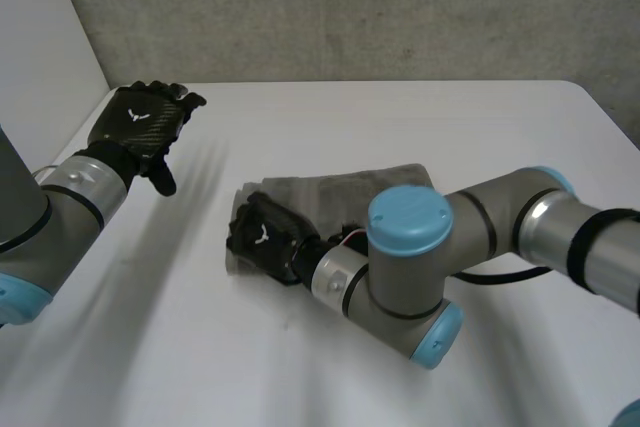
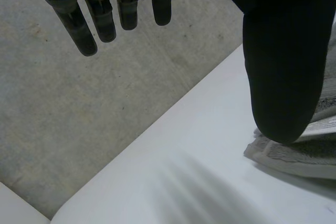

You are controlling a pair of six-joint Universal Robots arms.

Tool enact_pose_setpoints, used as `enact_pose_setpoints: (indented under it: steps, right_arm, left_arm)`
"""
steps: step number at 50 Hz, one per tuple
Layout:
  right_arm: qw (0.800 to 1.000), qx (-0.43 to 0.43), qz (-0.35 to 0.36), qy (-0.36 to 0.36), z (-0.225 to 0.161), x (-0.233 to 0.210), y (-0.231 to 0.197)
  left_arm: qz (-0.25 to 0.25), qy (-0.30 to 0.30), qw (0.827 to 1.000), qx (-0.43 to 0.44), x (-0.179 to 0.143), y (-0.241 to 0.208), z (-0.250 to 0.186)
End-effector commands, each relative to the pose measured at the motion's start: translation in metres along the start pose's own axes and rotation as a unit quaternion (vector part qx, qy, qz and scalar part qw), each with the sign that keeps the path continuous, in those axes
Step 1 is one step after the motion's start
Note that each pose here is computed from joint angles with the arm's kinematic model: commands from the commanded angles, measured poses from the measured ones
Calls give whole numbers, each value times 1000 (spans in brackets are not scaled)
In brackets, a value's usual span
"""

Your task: Fold the towel.

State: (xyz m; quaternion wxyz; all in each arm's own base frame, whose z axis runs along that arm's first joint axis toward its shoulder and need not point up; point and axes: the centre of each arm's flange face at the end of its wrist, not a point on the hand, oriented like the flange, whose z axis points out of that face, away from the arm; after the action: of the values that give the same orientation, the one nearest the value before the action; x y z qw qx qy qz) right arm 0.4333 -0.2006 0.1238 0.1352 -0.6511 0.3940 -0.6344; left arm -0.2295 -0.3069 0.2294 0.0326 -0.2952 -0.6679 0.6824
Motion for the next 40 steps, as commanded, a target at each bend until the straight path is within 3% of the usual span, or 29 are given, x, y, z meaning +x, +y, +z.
enact_pose_setpoints:
  steps: [1, 5, 7, 10, 12, 18, 25, 32, 40]
  right_arm:
    - [997, -16, 63, 27, -3, 11, -3]
    - [987, -30, 130, 86, -16, 45, -12]
    - [963, -57, 217, 147, -38, 79, 4]
    - [951, -64, 255, 165, -50, 90, 11]
    - [929, -88, 310, 182, -71, 99, 24]
    - [898, -180, 357, 185, -110, 94, 63]
    - [886, -242, 354, 179, -131, 77, 89]
    - [901, -279, 278, 179, -142, 71, 105]
    - [918, -289, 167, 214, -137, 90, 109]
  left_arm:
    - [-2, 8, 1000, 4, 6, -1, 2]
    - [-2, 21, 1000, 14, 17, -6, 5]
    - [-3, 38, 999, 20, 30, -8, 5]
    - [-5, 63, 998, 30, 50, -13, 7]
    - [-12, 84, 996, 31, 67, -12, 8]
    - [-35, 128, 991, 32, 104, -9, 9]
    - [-39, 157, 987, -1, 134, 21, 14]
    - [-12, 164, 986, -32, 142, 45, 14]
    - [19, 133, 989, -56, 137, 54, 8]
